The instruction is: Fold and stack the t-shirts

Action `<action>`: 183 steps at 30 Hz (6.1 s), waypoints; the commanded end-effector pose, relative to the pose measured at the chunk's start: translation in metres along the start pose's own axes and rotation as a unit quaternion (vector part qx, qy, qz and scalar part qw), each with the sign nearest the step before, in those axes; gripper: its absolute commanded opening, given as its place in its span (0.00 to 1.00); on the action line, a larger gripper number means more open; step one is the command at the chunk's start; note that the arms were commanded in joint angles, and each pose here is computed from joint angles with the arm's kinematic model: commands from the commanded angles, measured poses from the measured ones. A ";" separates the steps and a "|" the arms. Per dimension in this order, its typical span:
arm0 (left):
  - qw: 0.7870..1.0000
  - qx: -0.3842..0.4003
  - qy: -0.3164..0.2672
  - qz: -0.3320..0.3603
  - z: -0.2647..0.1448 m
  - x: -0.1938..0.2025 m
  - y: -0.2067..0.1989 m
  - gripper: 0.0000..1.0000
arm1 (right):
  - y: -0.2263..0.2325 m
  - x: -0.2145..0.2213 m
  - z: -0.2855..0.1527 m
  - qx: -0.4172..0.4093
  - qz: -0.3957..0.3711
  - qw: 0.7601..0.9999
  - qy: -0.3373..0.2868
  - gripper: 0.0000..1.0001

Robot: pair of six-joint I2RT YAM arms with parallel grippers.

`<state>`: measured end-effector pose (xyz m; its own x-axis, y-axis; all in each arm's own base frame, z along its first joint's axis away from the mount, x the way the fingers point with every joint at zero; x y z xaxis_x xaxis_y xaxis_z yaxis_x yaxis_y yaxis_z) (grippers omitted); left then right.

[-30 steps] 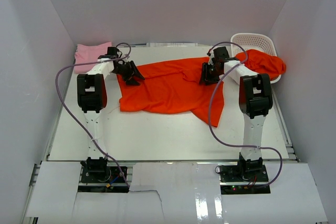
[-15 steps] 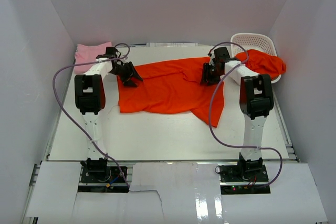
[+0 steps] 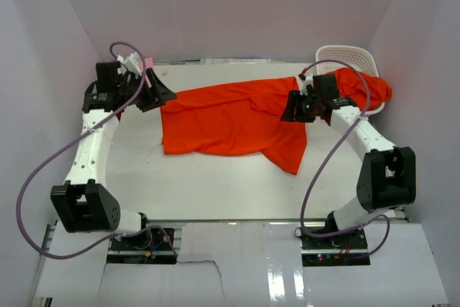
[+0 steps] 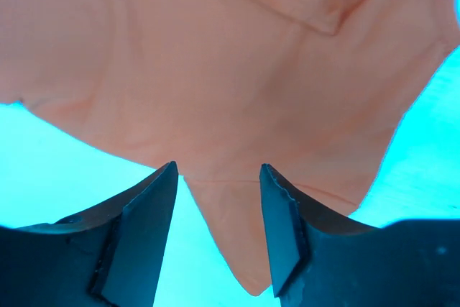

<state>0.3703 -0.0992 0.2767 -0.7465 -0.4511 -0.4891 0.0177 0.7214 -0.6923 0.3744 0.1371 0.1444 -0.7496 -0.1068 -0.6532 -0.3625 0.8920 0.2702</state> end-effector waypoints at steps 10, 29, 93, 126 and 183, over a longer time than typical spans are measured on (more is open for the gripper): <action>0.979 -0.058 0.006 -0.196 0.018 0.063 0.158 0.67 | 0.121 -0.003 0.019 -0.200 -0.067 0.977 0.023 0.61; 0.975 -0.067 -0.069 -0.200 0.039 0.031 0.199 0.68 | 0.270 -0.023 0.159 -0.381 -0.040 0.917 0.108 0.62; 0.968 0.063 0.112 -0.214 0.056 0.141 0.154 0.68 | 0.263 0.051 0.230 -0.366 0.001 0.920 0.143 0.59; 0.956 -0.029 0.109 -0.272 0.010 0.125 0.174 0.69 | 0.243 0.062 0.232 -0.341 0.000 0.926 0.163 0.60; 0.915 -0.235 -0.010 -0.327 0.042 0.189 0.196 0.62 | 0.229 0.048 0.228 -0.331 0.002 0.931 0.151 0.62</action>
<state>0.2579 -0.0736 0.0367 -0.5128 -0.8583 -0.0173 -0.6963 0.4276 -0.5764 0.3795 0.4579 0.0497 -0.8074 -0.2962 -0.5102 -0.5866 0.3108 0.7479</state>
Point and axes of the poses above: each gripper's point midway between its finger pads, its own z axis out along the fingers, its own y axis along the line the jaws close on, x = y × z, the point moved 1 cm from there along -z, back along the fingers, and after that the axes turned 7 degrees about -z, right-handed, at the moved point
